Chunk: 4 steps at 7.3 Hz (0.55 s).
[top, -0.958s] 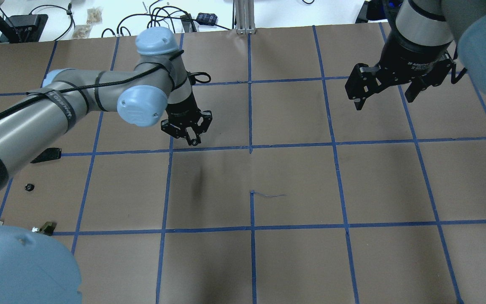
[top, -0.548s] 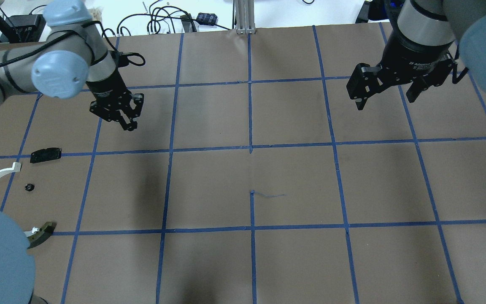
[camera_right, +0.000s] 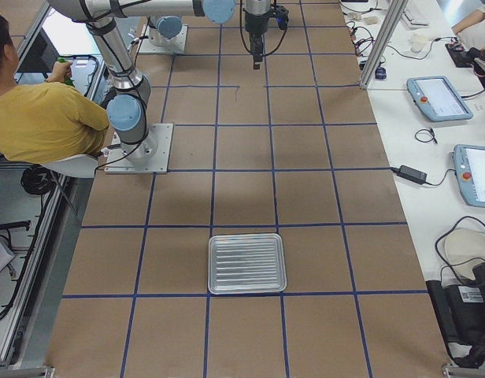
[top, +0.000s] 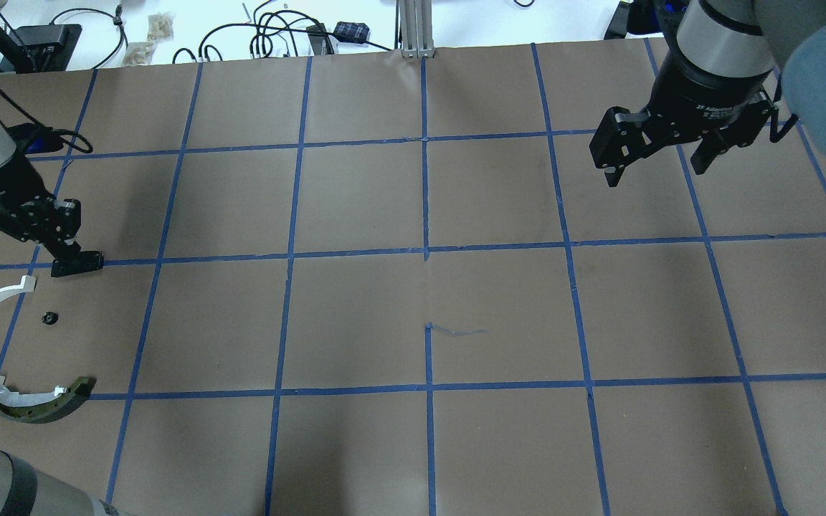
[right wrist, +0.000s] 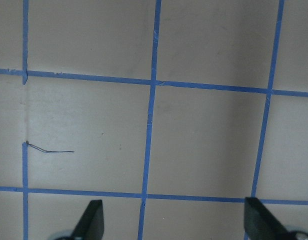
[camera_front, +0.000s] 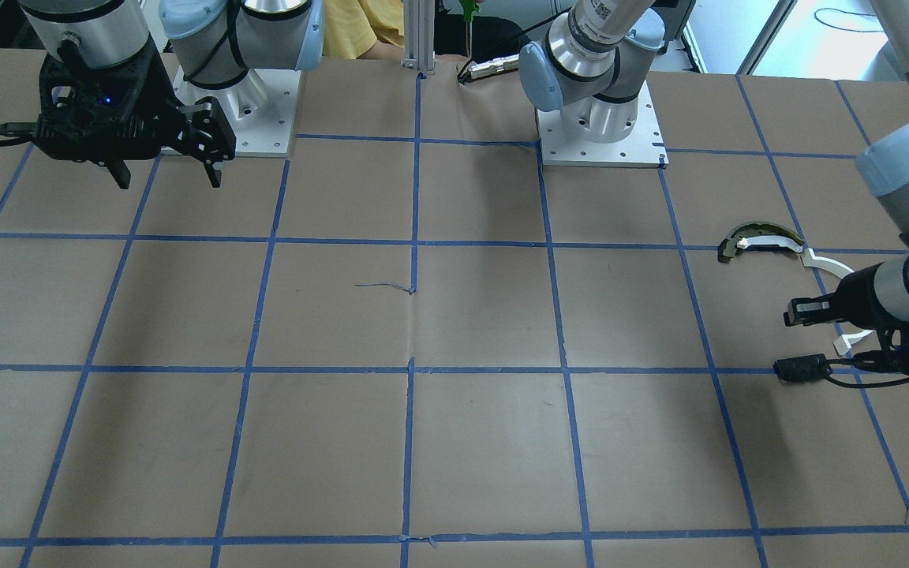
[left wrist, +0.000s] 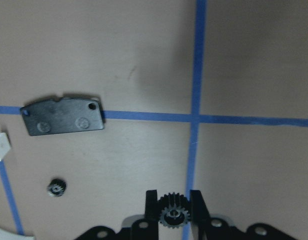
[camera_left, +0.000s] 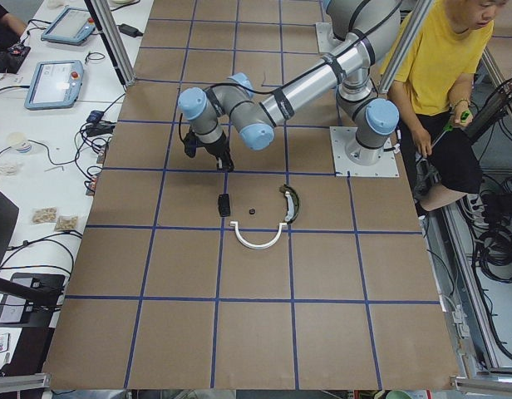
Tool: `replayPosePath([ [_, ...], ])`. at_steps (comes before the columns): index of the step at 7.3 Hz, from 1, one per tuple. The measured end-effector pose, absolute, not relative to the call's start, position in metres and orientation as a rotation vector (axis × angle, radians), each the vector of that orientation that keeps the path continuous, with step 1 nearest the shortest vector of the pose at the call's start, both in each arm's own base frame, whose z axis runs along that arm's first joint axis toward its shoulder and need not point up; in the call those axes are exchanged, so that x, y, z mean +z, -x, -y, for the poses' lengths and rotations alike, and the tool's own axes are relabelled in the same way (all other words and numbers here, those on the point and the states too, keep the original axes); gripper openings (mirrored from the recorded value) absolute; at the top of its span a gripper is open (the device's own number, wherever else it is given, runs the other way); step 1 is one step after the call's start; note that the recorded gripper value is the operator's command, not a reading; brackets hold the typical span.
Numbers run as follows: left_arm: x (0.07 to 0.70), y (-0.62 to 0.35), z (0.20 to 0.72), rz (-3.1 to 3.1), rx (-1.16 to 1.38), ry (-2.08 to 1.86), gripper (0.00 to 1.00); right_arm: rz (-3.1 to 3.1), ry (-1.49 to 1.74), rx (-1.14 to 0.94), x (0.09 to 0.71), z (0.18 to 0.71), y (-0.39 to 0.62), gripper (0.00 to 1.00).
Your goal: Place bearing gear from tray to pile
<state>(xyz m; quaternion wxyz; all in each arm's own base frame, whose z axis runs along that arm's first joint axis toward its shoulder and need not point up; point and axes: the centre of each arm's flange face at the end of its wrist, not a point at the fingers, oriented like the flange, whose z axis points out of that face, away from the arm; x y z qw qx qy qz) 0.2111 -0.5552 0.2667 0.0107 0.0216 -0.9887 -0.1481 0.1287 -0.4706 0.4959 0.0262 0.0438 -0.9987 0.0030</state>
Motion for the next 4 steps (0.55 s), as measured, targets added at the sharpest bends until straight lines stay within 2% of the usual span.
replayPosePath([
  [2,0.229,-0.244,0.529,3.038,-0.528,-0.086,0.00,3.087,-0.135,0.009,0.496,0.471,-0.128,1.00],
  [4,0.204,-0.253,0.526,3.023,-0.568,-0.096,0.00,3.085,-0.134,0.009,0.496,0.471,-0.128,1.00],
])
